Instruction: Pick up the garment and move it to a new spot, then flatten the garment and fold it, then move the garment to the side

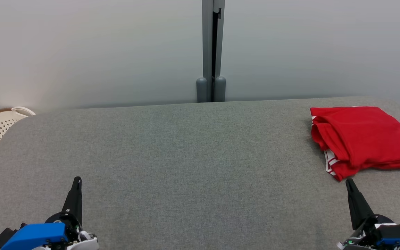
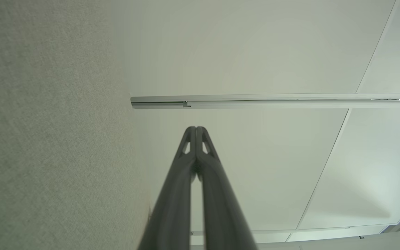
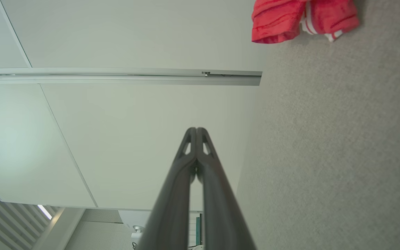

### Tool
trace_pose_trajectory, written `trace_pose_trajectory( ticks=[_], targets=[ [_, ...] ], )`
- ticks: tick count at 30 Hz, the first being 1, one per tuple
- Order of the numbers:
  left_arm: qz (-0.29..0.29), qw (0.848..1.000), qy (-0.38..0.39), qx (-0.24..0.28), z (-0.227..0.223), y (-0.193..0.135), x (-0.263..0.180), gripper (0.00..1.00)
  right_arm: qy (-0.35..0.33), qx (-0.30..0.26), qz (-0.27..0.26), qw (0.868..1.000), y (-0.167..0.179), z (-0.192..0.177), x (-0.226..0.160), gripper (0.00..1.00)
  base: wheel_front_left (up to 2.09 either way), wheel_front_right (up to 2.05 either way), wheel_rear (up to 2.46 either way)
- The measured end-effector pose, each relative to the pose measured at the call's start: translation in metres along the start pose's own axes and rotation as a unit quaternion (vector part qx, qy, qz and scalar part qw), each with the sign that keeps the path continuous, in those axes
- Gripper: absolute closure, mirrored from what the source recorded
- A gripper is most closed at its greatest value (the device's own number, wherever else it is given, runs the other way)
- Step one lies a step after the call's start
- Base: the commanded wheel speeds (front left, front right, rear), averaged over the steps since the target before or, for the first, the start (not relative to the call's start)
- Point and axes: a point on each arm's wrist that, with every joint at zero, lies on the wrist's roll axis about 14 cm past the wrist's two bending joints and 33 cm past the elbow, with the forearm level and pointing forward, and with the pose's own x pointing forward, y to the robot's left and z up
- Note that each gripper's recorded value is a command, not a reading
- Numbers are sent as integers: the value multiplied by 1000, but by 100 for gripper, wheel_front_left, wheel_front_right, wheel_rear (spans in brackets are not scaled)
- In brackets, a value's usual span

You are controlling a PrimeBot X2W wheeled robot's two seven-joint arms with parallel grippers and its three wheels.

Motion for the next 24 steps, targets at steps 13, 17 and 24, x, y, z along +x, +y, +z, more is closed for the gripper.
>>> trace_pose_trajectory(
  ticks=[13, 17, 24],
  targets=[
    [0, 1000, 1, -1, 0, 0, 0, 100, 0, 0, 0, 1000, 0, 0, 0, 100, 0, 0, 0],
    [0, 1000, 0, -1, 0, 0, 0, 100, 0, 0, 0, 1000, 0, 0, 0, 100, 0, 0, 0],
    [0, 1000, 0, -2, 0, 0, 0, 100, 0, 0, 0, 1000, 0, 0, 0, 100, 0, 0, 0]
  ],
)
